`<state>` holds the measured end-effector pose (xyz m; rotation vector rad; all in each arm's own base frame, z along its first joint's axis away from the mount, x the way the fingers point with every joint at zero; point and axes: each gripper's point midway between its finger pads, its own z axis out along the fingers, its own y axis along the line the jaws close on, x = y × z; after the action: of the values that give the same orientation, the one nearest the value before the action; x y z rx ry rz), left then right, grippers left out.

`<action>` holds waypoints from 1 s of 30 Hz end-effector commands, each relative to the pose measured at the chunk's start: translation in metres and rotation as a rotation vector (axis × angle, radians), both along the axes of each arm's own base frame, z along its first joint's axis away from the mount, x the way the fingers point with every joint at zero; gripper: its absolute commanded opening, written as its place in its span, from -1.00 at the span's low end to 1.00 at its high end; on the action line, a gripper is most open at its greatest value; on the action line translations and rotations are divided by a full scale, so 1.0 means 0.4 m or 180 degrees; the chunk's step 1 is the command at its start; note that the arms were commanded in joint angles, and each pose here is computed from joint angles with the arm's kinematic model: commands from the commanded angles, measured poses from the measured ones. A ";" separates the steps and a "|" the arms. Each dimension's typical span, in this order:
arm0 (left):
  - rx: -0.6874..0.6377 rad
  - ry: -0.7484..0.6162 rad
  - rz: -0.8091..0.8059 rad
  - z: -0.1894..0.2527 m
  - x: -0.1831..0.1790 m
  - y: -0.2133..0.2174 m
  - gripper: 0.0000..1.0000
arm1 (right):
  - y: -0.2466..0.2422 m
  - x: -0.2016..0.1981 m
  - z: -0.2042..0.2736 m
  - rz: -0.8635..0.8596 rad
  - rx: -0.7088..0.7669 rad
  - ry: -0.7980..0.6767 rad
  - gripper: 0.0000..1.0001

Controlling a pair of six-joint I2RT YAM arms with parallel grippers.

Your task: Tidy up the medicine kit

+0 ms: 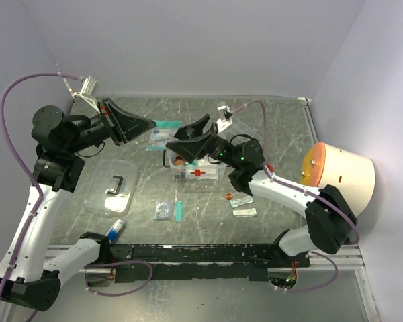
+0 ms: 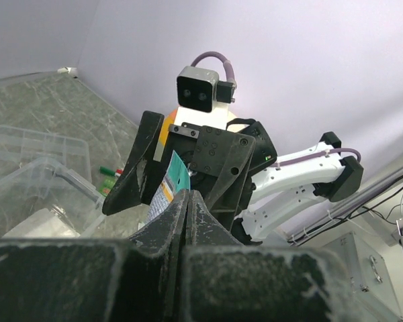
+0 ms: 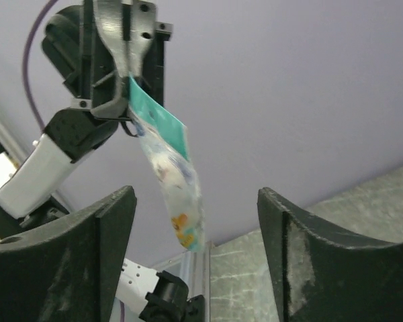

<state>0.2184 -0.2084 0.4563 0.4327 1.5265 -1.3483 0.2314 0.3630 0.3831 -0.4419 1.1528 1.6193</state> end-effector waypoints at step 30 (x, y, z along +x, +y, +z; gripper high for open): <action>0.0935 0.0932 0.2558 -0.332 0.219 0.261 0.68 | -0.188 0.152 -0.241 -0.1549 -0.2117 0.1403 -1.00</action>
<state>0.2840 -0.1399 0.3586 -0.0615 1.8057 -0.8080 0.2821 0.3313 0.3276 -0.2329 1.7306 1.2403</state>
